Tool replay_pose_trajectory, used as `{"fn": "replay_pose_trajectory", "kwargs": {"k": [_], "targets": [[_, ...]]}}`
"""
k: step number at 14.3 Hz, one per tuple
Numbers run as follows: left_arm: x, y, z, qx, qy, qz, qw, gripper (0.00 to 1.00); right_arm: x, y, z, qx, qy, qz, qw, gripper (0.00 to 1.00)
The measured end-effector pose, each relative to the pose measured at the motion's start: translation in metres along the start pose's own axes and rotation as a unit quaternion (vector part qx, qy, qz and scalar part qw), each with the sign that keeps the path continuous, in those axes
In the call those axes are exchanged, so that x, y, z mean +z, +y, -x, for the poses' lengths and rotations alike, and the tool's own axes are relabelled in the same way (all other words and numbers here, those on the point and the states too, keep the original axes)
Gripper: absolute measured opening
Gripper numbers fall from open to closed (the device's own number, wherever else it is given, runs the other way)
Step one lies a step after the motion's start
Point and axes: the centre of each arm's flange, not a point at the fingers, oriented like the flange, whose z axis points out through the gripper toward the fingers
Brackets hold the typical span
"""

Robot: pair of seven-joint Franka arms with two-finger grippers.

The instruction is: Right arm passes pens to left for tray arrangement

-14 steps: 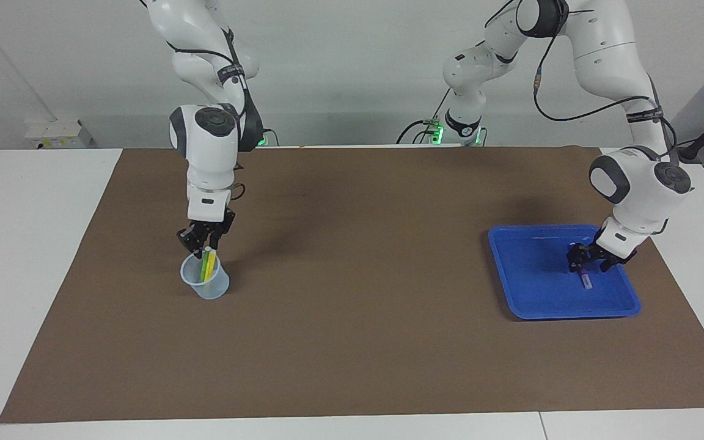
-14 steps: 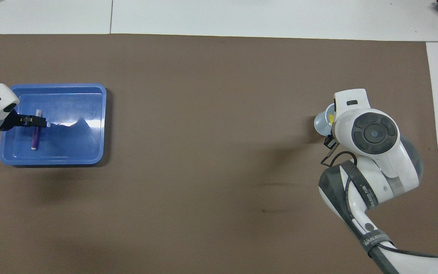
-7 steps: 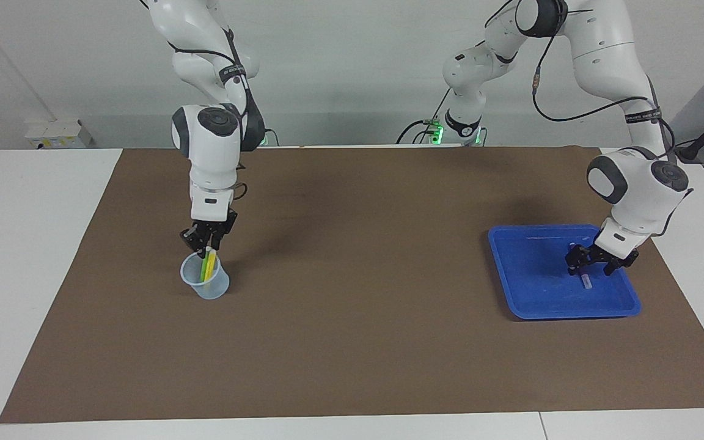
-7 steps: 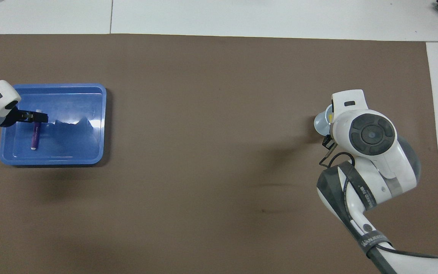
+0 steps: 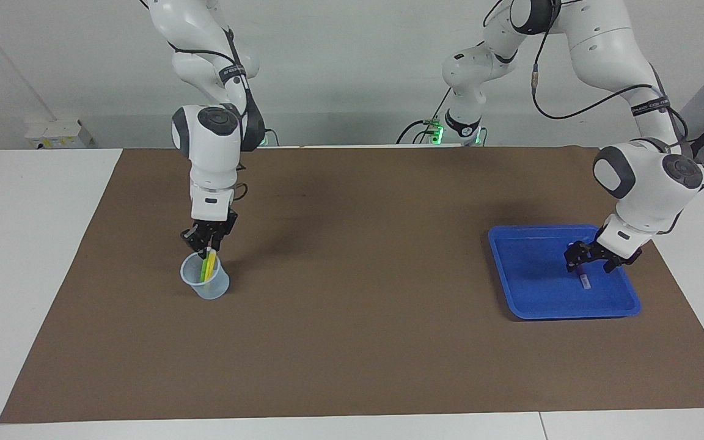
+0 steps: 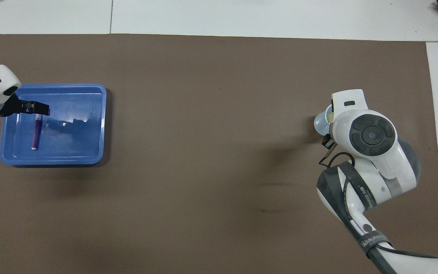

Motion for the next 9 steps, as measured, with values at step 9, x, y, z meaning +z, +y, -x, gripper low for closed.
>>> {"fn": "replay_pose_trajectory", "kwargs": {"k": [9], "targets": [[-0.025,0.017,0.001,-0.044,-0.048,0.025,0.998,1.0,0.004,-0.003,0.001,-0.002,-0.003,-0.003,1.0,0.34]]}}
